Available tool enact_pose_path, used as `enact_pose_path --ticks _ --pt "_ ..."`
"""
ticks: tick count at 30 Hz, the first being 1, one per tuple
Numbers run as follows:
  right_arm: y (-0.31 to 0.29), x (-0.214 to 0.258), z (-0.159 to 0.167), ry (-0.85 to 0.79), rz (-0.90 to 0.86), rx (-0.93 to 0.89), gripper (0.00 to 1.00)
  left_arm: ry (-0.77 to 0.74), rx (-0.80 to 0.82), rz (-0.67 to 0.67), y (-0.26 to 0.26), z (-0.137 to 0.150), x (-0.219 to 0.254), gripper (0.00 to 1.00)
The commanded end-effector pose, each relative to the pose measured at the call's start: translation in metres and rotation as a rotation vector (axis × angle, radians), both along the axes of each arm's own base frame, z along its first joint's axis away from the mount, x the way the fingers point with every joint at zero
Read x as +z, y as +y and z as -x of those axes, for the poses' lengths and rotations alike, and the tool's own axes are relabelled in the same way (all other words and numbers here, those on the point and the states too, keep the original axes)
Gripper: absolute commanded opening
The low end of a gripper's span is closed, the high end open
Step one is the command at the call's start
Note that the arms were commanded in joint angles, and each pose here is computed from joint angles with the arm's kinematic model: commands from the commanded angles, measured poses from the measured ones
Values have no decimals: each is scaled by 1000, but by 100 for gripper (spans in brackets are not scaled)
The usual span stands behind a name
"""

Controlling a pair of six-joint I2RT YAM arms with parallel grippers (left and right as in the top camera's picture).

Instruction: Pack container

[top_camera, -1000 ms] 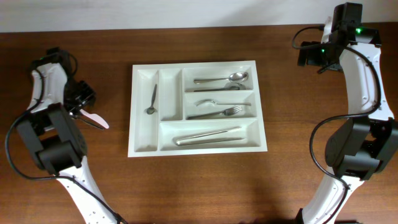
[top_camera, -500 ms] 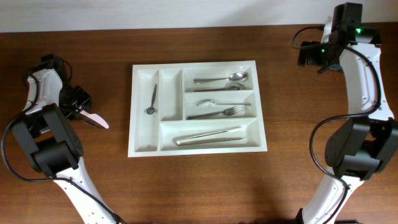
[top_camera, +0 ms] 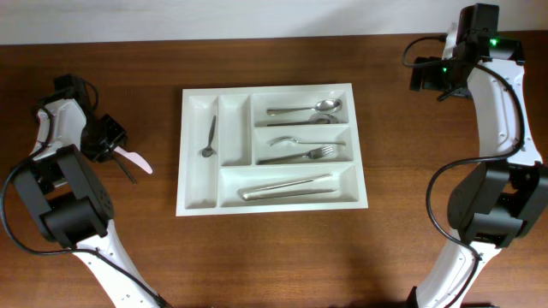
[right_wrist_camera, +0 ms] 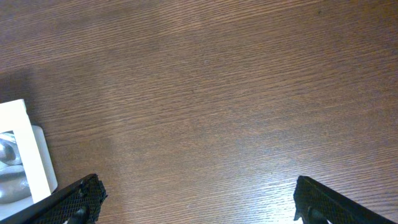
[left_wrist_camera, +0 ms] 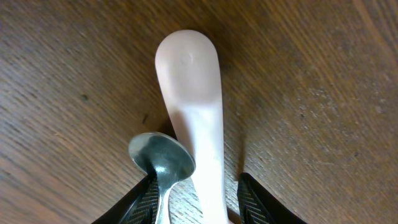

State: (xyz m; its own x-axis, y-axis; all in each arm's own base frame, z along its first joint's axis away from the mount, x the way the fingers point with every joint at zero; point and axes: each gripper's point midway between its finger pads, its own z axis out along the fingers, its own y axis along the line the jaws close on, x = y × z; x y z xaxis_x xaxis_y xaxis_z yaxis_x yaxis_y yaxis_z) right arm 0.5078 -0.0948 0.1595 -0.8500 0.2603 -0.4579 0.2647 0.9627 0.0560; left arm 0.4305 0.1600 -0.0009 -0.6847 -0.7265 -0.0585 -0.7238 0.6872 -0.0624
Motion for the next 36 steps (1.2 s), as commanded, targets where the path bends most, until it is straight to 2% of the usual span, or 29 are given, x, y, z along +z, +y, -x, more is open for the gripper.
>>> enact_pose_path --ticks 1,5,14,21,36 --pt "-1 8 2 -15 0 -11 99 35 4 136 -24 10 -33 43" --pt "-1 8 2 -15 0 -11 99 -10 -23 189 -33 1 -30 43" --pt "-1 8 2 -15 0 -11 99 19 -38 142 -26 6 -30 43" --pt "-1 8 2 -15 0 -11 99 108 -47 36 -5 26 -32 44" --pt "-1 8 2 -15 0 -11 99 109 41 40 36 45 -32 44"
